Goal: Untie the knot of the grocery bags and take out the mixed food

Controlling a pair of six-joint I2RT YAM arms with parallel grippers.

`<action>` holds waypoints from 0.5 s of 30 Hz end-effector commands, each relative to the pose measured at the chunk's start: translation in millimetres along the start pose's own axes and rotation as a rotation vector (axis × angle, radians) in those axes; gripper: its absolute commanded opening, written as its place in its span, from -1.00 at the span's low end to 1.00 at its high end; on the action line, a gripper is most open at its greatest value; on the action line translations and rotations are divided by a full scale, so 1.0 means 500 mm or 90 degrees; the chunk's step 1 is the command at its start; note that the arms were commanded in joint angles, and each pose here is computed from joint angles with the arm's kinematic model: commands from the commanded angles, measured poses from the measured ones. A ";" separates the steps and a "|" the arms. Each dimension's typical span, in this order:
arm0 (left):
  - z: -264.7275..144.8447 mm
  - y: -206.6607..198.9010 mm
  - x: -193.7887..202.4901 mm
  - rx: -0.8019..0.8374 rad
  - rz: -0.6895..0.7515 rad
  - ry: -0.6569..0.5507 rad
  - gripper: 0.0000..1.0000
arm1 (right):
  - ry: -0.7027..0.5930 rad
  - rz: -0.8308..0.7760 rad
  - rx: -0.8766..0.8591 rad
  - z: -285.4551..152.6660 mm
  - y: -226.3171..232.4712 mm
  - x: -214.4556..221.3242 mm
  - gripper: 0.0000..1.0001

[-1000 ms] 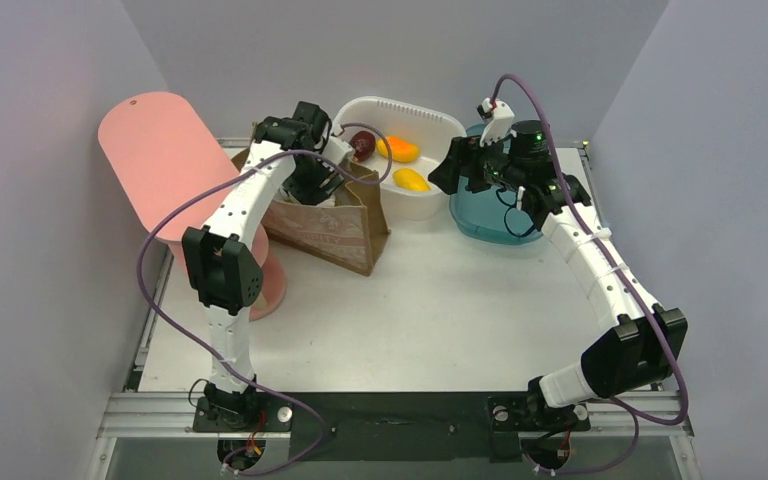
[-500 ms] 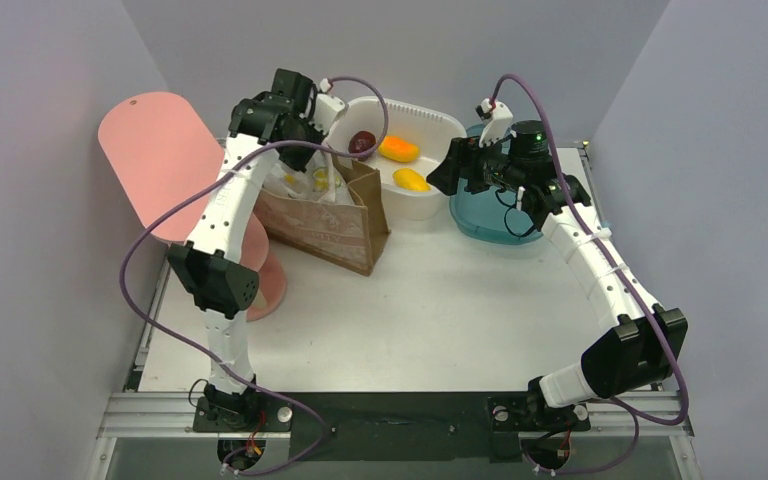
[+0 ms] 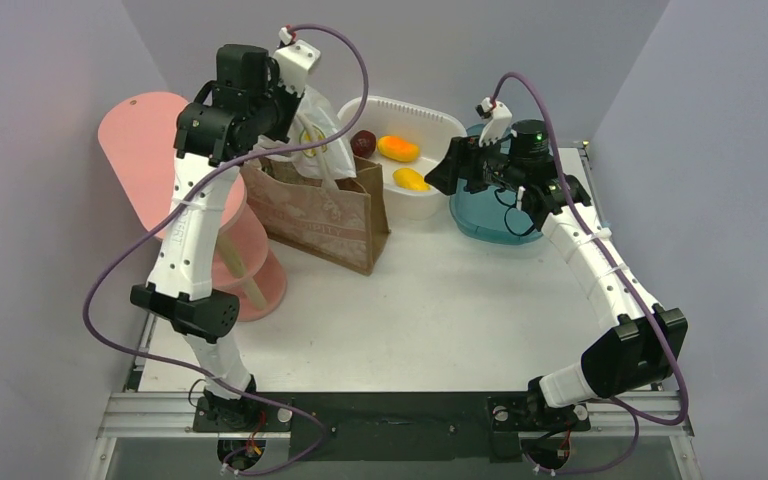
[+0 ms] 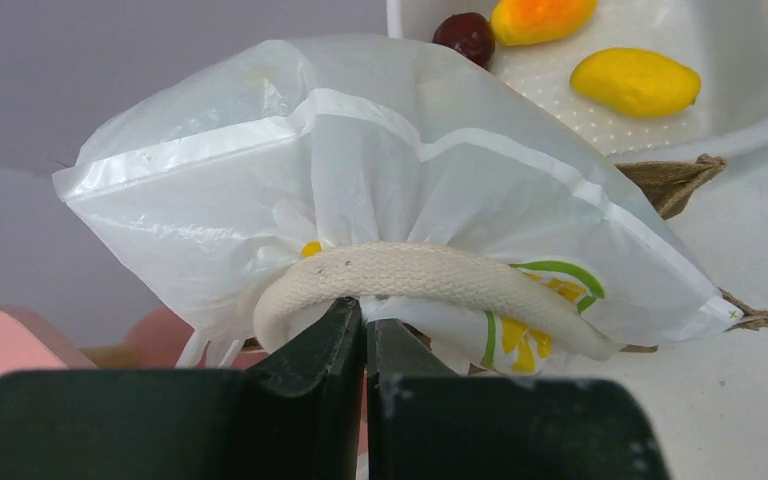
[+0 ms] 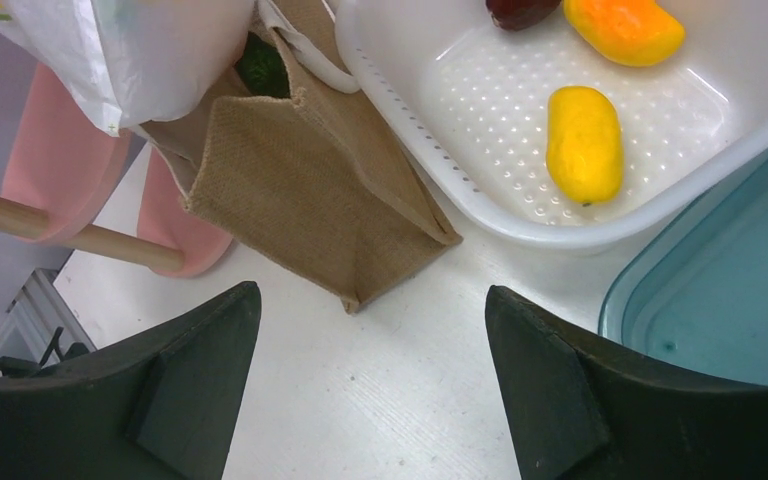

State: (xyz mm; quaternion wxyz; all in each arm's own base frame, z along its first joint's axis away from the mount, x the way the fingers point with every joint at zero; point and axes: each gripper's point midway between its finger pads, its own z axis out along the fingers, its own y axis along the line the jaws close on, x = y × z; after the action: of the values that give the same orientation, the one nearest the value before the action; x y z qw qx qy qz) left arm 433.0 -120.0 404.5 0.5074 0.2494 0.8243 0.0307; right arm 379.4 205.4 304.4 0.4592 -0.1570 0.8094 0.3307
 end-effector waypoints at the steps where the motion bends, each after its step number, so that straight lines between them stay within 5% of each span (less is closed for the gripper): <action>1: -0.061 0.015 -0.106 0.000 -0.022 -0.151 -1.00 | -0.072 -0.040 -0.072 -0.011 0.065 -0.062 0.56; 15: -0.091 -0.003 -0.069 0.055 -0.016 -0.257 -1.00 | -0.247 -0.084 -0.230 0.127 0.311 -0.231 0.54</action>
State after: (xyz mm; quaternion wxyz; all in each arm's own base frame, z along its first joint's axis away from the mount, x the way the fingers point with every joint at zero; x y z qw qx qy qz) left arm 410.0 -127.9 380.3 0.5404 0.2775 0.7936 -0.0334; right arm 389.4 334.4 385.8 0.5218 -0.2187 0.6930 0.4467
